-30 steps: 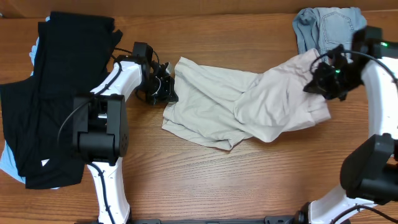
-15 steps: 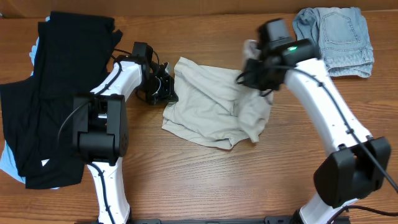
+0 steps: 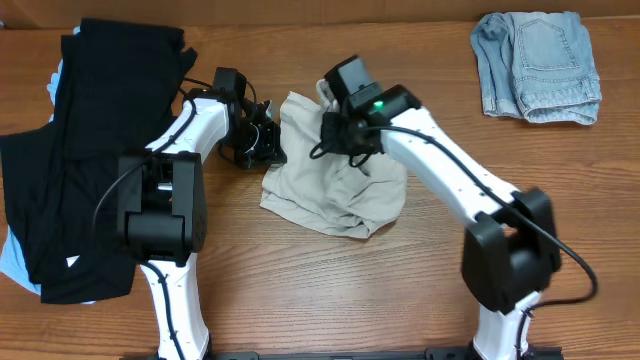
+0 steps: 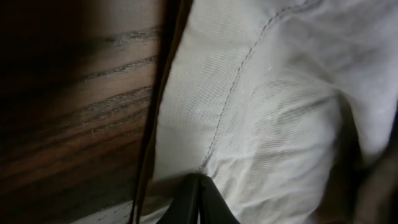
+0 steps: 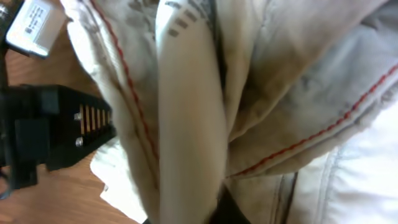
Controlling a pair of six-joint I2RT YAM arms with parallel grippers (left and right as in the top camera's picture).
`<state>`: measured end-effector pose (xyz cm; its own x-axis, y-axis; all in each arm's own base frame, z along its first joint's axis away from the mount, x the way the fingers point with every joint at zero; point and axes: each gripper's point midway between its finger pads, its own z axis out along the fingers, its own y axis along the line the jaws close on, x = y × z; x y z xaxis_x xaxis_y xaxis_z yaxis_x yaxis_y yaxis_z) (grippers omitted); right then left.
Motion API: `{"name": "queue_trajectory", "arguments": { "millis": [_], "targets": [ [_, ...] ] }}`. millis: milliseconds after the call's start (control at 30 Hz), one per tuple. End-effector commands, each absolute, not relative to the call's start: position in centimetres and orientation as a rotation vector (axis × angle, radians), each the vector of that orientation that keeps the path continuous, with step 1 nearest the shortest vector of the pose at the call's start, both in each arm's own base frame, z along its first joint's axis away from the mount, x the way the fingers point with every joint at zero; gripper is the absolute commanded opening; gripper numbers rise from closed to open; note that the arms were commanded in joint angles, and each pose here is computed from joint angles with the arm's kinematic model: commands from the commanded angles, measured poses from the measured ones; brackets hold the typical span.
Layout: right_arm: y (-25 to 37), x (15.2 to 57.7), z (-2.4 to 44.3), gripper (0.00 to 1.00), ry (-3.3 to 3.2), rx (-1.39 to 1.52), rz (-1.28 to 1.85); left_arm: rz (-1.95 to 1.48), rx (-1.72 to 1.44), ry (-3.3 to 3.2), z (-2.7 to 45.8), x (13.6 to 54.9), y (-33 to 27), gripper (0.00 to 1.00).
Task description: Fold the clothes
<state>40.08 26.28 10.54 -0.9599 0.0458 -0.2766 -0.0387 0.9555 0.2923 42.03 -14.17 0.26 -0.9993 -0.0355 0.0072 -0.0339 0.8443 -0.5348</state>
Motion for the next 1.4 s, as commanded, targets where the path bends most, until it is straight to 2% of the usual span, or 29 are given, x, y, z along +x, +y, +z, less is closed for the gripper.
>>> {"name": "queue_trajectory", "arguments": {
  "millis": [0,33,100,133,233,533,767,967,1100,1367],
  "targets": [
    [30.1,40.0,11.6,0.24,2.781,-0.084,0.594,-0.744,-0.075,3.108,-2.1,40.3,-13.5,0.16],
    [30.6,39.9,11.7,0.27,2.771,-0.109,0.616,-0.736,-0.084,3.113,-2.1,40.2,-13.4,0.27],
    [31.7,39.5,12.3,0.40,2.761,-0.163,0.669,-0.725,-0.106,3.124,-2.1,40.2,-13.0,0.48],
    [31.9,39.4,12.5,0.44,2.760,-0.179,0.691,-0.725,-0.118,3.130,-1.9,40.1,-12.7,0.55],
    [32.1,39.1,13.3,0.53,2.765,-0.195,0.724,-0.723,-0.170,3.149,-1.2,40.1,-11.6,0.66],
    [27.0,39.7,17.3,0.70,2.784,-0.070,0.684,-0.324,-0.378,3.242,3.9,40.7,-2.9,0.77],
    [21.8,38.5,14.8,0.77,2.916,-0.009,0.487,-0.230,-0.488,3.170,10.4,42.1,1.6,0.77],
    [21.3,35.1,10.8,0.73,3.047,-0.101,0.425,-0.242,-0.475,3.059,13.8,44.2,2.2,0.84],
    [21.7,32.8,8.0,0.70,3.108,-0.180,0.392,-0.242,-0.451,3.043,13.8,44.7,1.7,0.87],
    [19.8,30.2,3.1,0.70,3.184,-0.163,0.318,-0.241,-0.436,3.031,13.8,45.1,1.4,0.91]
  ]
}}
